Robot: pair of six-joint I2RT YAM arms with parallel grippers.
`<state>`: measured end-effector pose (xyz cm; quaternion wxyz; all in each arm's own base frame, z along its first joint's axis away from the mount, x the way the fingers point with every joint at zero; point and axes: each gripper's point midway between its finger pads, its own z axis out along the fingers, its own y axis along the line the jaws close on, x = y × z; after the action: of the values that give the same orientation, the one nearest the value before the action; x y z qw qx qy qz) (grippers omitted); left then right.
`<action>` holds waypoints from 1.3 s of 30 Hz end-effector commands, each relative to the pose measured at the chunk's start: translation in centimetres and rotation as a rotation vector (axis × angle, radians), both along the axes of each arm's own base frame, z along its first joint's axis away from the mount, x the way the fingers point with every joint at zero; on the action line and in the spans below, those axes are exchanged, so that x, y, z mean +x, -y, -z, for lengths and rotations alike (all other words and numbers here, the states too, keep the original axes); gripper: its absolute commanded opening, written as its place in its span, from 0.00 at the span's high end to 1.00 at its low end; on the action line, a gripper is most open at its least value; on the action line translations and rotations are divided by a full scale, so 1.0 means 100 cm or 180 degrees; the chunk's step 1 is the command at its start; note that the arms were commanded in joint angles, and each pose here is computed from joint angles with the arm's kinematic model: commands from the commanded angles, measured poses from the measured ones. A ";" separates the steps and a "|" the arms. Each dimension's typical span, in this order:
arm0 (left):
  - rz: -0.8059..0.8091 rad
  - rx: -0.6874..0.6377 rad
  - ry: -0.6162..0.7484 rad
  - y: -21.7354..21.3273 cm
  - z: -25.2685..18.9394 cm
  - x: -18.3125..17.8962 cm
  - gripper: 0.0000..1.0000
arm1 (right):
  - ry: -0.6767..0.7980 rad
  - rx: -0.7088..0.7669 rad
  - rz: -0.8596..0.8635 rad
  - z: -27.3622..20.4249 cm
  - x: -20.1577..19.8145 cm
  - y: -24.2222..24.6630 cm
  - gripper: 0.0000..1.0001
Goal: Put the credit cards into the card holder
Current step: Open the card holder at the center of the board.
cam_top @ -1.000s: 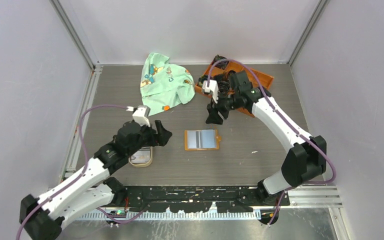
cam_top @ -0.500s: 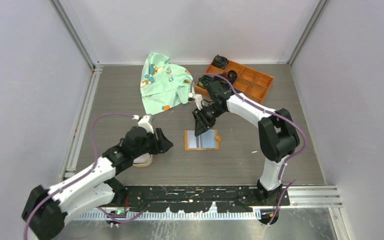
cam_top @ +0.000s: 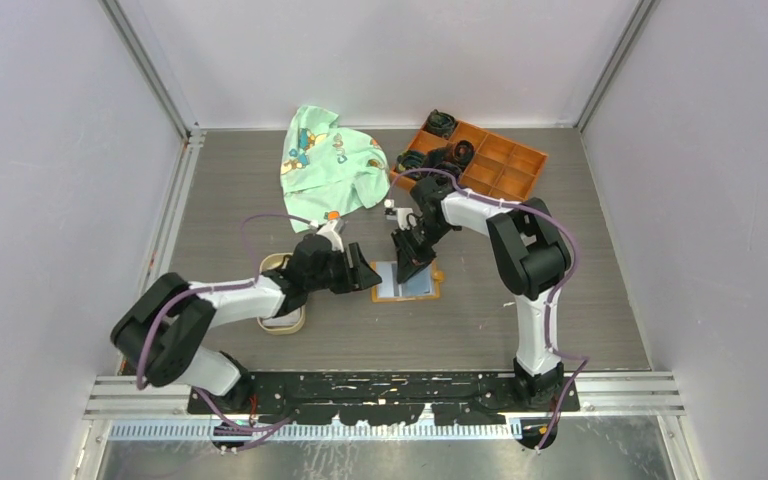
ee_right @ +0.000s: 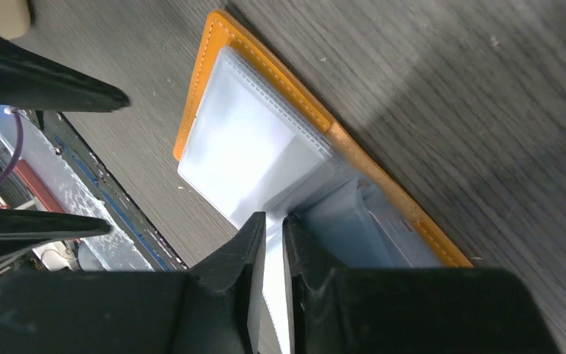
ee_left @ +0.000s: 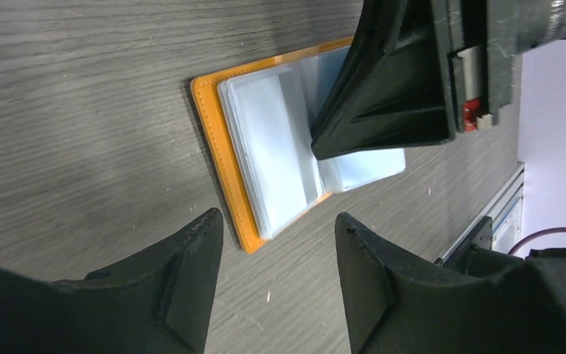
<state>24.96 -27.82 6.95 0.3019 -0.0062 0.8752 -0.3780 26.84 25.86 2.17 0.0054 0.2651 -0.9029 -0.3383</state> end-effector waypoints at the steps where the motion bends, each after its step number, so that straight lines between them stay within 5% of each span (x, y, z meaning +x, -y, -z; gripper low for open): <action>1: 0.0108 -0.0413 0.0268 0.032 -0.028 0.023 0.42 | 0.0044 -0.0117 0.0058 0.002 0.011 0.000 0.81; 14: 0.0162 -0.0340 0.0055 0.045 -0.005 0.031 0.52 | -0.0172 -0.0201 0.0127 0.012 0.013 0.019 0.87; 39: 0.0457 -0.0911 0.0044 0.077 -0.033 0.024 0.69 | -0.0251 0.0514 0.0061 -0.036 0.013 0.011 0.72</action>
<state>26.75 -33.43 5.68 0.2492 -0.0067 0.8530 -0.4585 27.20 24.02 2.84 0.0496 0.2262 -0.8945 -0.3824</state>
